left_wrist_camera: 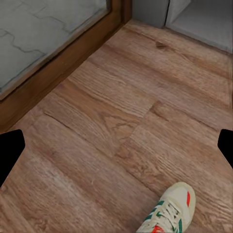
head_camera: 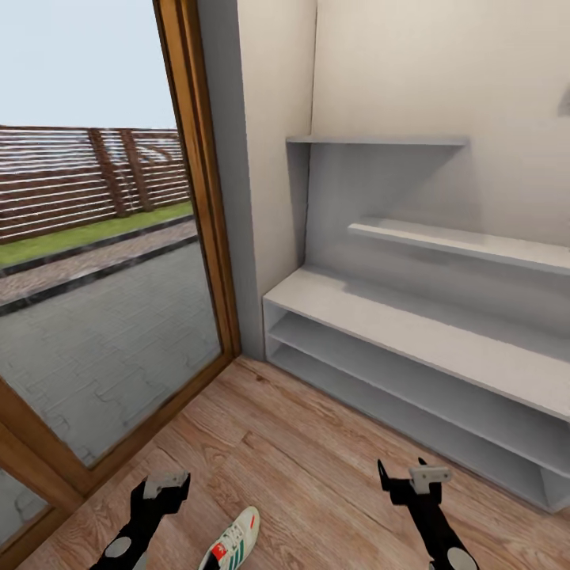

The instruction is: Pick up the two gym shoes and the two sandals from the corridor floor and place them onto the hallstand (shoe rack) in the corridor, making sure they are on the rack and not on the floor. Arrange them so the two gym shoes are next to each other and the two sandals are next to each other.

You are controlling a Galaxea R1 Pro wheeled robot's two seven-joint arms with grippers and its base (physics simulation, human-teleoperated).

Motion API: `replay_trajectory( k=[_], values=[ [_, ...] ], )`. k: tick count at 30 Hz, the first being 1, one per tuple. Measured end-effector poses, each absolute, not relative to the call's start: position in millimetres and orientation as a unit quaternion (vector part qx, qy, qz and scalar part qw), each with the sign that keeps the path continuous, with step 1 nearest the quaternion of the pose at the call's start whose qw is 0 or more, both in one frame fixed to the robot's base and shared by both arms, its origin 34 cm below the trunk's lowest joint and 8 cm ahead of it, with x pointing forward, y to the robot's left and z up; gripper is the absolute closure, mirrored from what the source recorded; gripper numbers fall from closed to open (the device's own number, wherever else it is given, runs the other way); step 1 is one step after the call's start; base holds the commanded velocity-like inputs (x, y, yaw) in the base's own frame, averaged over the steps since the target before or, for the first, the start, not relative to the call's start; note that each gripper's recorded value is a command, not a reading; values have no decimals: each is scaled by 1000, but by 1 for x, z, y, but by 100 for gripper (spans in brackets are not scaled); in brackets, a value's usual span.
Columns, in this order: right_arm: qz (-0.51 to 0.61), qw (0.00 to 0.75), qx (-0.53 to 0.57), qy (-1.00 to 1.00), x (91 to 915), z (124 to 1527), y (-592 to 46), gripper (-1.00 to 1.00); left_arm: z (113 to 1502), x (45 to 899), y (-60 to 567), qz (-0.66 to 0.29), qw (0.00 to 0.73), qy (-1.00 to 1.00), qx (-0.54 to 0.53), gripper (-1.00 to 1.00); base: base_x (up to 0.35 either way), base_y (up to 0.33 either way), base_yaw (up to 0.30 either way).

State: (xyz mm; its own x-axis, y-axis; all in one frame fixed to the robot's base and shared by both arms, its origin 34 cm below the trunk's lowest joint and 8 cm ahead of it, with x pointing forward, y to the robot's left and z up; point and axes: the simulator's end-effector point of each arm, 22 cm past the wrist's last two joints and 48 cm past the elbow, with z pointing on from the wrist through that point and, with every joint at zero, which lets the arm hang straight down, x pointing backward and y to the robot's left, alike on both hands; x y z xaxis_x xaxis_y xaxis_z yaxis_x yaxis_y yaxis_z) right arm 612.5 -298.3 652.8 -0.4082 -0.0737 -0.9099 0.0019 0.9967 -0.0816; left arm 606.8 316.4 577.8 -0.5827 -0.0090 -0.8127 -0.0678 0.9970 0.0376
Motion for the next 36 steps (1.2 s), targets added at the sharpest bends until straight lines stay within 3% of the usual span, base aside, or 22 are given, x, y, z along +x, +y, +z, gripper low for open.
replay_trajectory(
  k=[36],
  values=[
    [-41,514,-12,857,653,721,-304,-100,571,605,284,-27,432,899,62,-100,0,0,0]
  ],
)
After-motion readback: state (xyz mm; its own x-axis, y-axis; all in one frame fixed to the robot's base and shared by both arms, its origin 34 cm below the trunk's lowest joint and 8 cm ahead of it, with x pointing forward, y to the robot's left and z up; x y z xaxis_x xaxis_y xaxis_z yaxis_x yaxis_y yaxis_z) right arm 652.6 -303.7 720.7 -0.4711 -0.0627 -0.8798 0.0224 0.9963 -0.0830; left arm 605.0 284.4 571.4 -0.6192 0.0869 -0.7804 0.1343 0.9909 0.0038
